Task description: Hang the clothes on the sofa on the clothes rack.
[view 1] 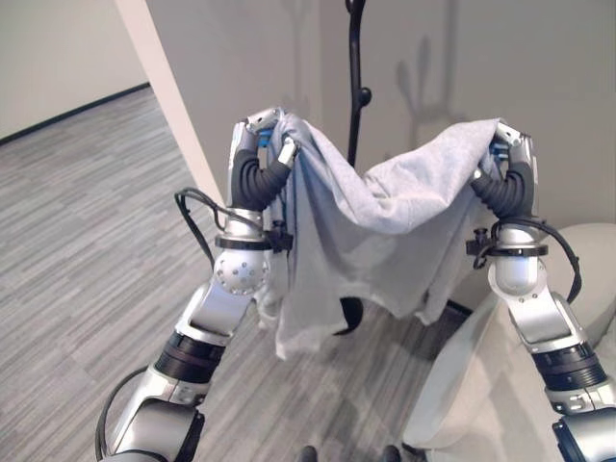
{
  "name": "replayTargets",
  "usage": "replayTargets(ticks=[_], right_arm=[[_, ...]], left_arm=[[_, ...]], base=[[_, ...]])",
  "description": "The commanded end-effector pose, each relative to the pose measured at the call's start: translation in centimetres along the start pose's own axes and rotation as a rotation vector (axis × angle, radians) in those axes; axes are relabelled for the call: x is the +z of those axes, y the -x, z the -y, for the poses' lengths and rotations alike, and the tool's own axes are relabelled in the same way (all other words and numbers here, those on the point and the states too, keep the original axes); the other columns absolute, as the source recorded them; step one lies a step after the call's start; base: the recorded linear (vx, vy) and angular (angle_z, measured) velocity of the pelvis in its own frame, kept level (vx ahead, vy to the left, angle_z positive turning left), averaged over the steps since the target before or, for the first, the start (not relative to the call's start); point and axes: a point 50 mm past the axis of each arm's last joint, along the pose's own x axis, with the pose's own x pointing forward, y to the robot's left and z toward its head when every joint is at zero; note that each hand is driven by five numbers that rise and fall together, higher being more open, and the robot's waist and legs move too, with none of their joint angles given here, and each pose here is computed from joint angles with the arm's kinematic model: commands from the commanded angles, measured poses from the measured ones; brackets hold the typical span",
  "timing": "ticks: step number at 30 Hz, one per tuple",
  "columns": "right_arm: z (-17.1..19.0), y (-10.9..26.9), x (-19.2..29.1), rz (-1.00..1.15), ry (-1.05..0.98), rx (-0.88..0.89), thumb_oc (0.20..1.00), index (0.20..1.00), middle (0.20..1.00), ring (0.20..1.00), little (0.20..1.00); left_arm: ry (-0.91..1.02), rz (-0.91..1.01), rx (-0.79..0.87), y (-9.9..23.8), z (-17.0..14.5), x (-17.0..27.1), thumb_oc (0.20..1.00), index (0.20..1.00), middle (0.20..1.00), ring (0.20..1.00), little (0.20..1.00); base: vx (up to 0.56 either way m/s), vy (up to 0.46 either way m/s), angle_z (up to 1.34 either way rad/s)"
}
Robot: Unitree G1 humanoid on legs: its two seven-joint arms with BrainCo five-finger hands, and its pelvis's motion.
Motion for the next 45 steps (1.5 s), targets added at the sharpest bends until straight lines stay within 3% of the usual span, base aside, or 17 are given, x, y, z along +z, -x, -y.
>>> replayTargets(ticks=[1, 22, 32, 45], right_arm=[[2.0, -1.1, 0.7, 0.062, -0.010, -0.085, 0.200, 0.200, 0.200, 0.200, 0.200], [2.4, -2.5, 1.2, 0.100, 0.016, -0.108, 0.200, 0.200, 0.200, 0.200, 0.200], [2.6, -3.1, 1.5, 0.119, 0.012, -0.128, 0.200, 0.200, 0.200, 0.200, 0.200], [4.4, -1.1, 0.3, 0.078, 0.004, -0.145, 0.200, 0.200, 0.200, 0.200, 0.200]], left_arm=[[0.008, 0.082, 0.003, -1.2, -0.1, 1.0, 0.200, 0.200, 0.200, 0.200, 0.200], [0.020, 0.105, -0.013, -1.8, 0.3, 1.4, 0.200, 0.200, 0.200, 0.200, 0.200], [-0.015, 0.113, 0.014, -2.0, -0.3, 1.4, 0.200, 0.200, 0.200, 0.200, 0.200], [0.086, 0.072, -0.010, -1.3, 0.9, 1.3, 0.200, 0.200, 0.200, 0.200, 0.200]], base=[[0.01, 0.059, 0.01], [0.05, 0.082, 0.01], [0.29, -0.109, 0.32], [0.31, -0.186, 0.24]])
